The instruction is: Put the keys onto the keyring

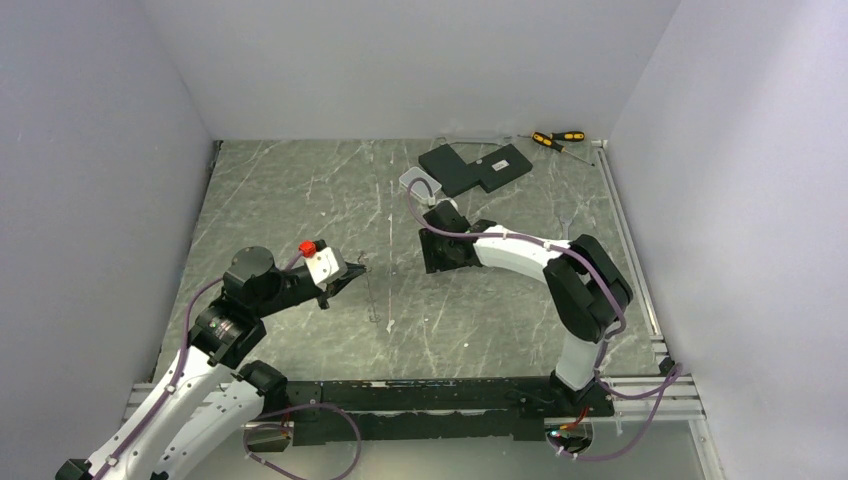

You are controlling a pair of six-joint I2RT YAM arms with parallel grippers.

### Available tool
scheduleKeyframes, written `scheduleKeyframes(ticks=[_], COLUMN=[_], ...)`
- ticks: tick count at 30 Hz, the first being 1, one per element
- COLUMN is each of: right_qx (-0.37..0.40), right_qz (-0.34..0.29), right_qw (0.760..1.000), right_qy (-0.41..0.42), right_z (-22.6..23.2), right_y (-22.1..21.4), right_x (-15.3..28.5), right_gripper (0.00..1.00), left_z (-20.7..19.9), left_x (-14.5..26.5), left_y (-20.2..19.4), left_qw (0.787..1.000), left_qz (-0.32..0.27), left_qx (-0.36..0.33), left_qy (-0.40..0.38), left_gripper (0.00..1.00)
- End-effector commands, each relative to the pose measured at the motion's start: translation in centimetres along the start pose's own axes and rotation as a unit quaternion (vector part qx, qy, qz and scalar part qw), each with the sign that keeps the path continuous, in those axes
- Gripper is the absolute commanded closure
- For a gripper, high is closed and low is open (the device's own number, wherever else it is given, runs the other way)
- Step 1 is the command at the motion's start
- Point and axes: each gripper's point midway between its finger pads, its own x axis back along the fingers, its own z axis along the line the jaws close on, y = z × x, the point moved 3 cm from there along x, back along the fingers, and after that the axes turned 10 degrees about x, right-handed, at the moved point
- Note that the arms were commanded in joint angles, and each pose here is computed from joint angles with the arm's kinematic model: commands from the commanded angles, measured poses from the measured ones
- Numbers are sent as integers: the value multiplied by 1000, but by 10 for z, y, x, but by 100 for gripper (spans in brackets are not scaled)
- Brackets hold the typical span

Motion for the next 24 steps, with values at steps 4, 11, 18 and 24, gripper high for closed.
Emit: scheduleKeyframes(ticks=[4,11,18,24], right_qx=[-13,-68,-75,-77], right_qz=[-1,13,28,31], right_qw=[999,998,997,997], right_qy=[-33,-8,-1,-8], right_z=[-7,7,12,9], right_y=[12,11,7,3], right_x=[-2,-13,-27,-25], right_gripper=[44,51,57,70], left_z=[-3,-4,-6,-7], left_x=[2,5,7,8], left_y=[13,16,18,19], left_qw=[999,999,999,999], left_qz=[-25,-31,-35,-39], left_qx=[-24,-28,-29,-31], left_qy=[-9,-9,-12,-11], left_gripper=[100,100,100,100])
